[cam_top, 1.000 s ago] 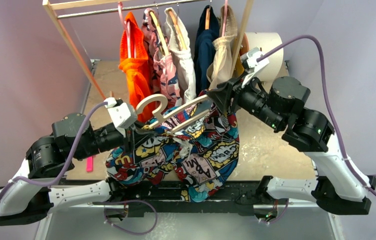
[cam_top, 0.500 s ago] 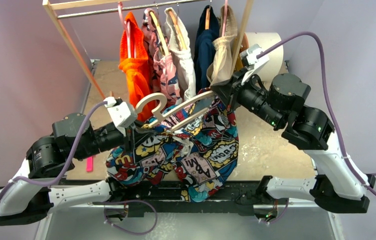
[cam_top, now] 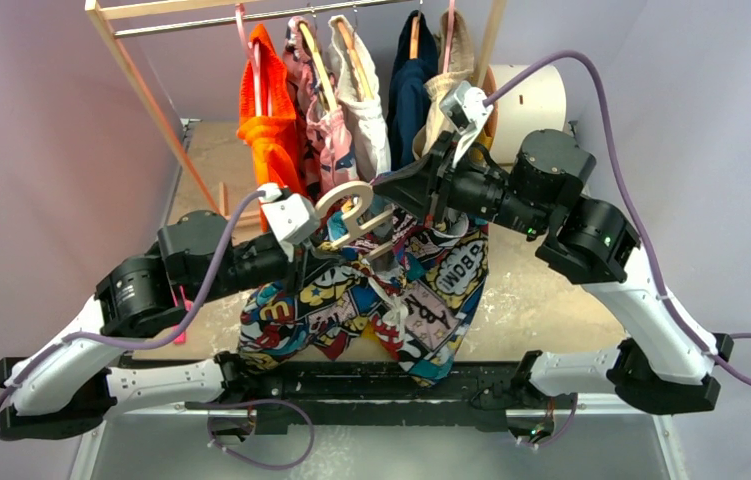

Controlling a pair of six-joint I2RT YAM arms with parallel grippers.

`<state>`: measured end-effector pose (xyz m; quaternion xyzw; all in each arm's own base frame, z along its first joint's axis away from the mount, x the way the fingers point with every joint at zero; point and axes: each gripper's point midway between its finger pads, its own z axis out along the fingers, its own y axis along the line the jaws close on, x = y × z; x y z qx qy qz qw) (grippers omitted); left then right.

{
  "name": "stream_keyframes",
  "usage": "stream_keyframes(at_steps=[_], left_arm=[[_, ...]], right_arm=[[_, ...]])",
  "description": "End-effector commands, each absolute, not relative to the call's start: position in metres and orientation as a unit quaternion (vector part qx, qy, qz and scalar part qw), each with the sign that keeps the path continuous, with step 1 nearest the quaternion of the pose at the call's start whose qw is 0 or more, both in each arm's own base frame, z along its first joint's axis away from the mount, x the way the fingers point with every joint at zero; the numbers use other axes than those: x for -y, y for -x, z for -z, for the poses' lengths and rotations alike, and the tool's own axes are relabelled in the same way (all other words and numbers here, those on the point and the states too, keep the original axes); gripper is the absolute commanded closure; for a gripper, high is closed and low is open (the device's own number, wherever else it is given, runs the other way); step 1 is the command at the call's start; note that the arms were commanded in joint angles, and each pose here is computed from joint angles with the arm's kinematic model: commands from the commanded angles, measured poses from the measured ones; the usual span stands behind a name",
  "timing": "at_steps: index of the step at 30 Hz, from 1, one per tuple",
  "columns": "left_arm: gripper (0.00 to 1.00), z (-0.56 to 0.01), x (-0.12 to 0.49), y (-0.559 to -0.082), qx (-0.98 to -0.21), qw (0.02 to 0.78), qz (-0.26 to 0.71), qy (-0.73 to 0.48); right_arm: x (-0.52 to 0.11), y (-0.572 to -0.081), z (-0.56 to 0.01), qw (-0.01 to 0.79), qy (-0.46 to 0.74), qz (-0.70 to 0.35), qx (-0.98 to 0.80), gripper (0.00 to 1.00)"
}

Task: Place the shorts on the hanger
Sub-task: Hang the shorts on the hanger.

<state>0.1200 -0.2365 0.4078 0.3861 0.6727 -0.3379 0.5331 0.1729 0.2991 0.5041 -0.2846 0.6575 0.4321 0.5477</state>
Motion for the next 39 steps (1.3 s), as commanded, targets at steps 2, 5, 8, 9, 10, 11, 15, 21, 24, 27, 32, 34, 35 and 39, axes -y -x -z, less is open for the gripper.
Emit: stream_keyframes(at_steps=[2,5,8,9,10,11,15,21,24,27,32,34,35,39], left_arm=[[1.0,-0.441,0.247,-0.122,-0.628,0.574,0.371,-0.371],[1.0,-0.441,0.246,-0.122,-0.626,0.577,0.372,-0.37],[1.0,-0.448,0.243,-0.116,-0.615,0.581,0.385,-0.369],[1.0,-0.452,0.242,-0.113,-0.608,0.583,0.394,-0.368],[1.0,-0.455,0.241,-0.108,-0.601,0.584,0.403,-0.369],[1.0,-0.458,0.24,-0.104,-0.592,0.583,0.413,-0.371],[1.0,-0.467,0.24,-0.089,-0.573,0.573,0.446,-0.378],[1.0,-0.468,0.239,-0.082,-0.571,0.562,0.46,-0.382],[1.0,-0.465,0.238,-0.078,-0.572,0.554,0.465,-0.387],[1.0,-0.459,0.237,-0.073,-0.579,0.54,0.468,-0.393],[1.0,-0.447,0.238,-0.067,-0.593,0.512,0.474,-0.402],[1.0,-0.442,0.239,-0.065,-0.598,0.501,0.476,-0.405],[1.0,-0.441,0.24,-0.064,-0.601,0.496,0.477,-0.406],[1.0,-0.437,0.244,-0.062,-0.605,0.484,0.481,-0.411]], right_arm=[[-0.314,-0.139,-0.536,0.528,0.313,-0.525,-0.59,1.0],[-0.315,-0.133,-0.53,0.516,0.323,-0.534,-0.586,1.0],[-0.315,-0.132,-0.514,0.506,0.336,-0.523,-0.598,1.0],[-0.315,-0.132,-0.507,0.5,0.34,-0.519,-0.604,0.93],[-0.315,-0.132,-0.501,0.496,0.342,-0.515,-0.609,0.8],[-0.314,-0.131,-0.497,0.493,0.345,-0.513,-0.613,0.71],[-0.31,-0.132,-0.493,0.496,0.351,-0.5,-0.617,0.5],[-0.291,-0.127,-0.523,0.545,0.365,-0.482,-0.581,0.35],[-0.28,-0.121,-0.537,0.567,0.373,-0.477,-0.559,0.31],[-0.28,-0.116,-0.536,0.564,0.393,-0.475,-0.55,0.3],[-0.291,-0.101,-0.52,0.531,0.45,-0.485,-0.529,0.3],[-0.296,-0.094,-0.513,0.513,0.474,-0.494,-0.518,0.31],[-0.298,-0.09,-0.51,0.503,0.485,-0.5,-0.512,0.31],[-0.309,-0.087,-0.493,0.471,0.513,-0.506,-0.509,0.31]])
